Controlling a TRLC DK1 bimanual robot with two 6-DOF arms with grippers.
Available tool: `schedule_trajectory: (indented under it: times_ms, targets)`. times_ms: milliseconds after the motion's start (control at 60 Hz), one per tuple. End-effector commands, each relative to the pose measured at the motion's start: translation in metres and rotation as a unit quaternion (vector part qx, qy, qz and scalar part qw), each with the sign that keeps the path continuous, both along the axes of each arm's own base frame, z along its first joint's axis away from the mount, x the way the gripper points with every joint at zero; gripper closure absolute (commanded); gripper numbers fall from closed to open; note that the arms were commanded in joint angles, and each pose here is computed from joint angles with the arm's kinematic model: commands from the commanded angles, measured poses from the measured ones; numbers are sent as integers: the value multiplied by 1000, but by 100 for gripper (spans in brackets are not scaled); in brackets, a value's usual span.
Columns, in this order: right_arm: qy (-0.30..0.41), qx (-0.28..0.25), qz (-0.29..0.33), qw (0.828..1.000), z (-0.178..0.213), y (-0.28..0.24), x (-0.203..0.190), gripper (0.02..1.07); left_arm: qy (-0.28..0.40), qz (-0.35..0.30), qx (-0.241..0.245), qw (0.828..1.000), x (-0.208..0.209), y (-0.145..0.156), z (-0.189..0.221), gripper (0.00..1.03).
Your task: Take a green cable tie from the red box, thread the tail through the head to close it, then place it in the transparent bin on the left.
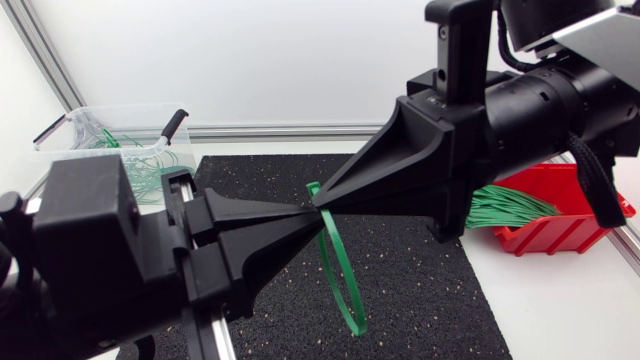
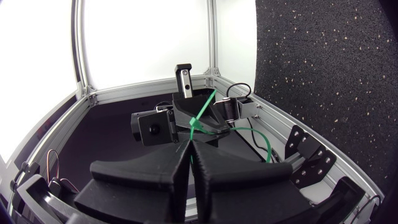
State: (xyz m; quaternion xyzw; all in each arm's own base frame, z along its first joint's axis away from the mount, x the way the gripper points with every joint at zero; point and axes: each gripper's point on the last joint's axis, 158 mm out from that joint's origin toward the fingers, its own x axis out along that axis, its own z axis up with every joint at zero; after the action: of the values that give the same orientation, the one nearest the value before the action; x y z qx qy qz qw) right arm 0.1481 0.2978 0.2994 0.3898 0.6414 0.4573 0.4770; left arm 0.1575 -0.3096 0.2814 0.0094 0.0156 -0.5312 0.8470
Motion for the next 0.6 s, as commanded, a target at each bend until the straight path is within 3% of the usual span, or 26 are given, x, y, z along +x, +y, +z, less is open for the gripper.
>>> schedule_trajectory:
  times_ms: [0, 150, 367, 467, 583]
  targets:
    - [14, -10, -13, 1000, -4, -1, 5, 82, -25, -5, -23, 999, -4, 6, 23, 99]
    - [-5, 0, -15, 1000, 4, -3, 3, 75, -19, 9, -12, 1000, 8, 14, 15, 99]
    - [-33, 17, -14, 999, 13, -5, 1, 74, -7, 9, -1, 1000, 18, 24, 3, 99]
    - [-44, 25, -19, 999, 17, -6, 7, 61, -4, 0, 9, 1000, 15, 25, -4, 99]
    - [-61, 34, -23, 997, 17, -7, 18, 59, -11, -4, 24, 1000, 12, 26, -15, 99]
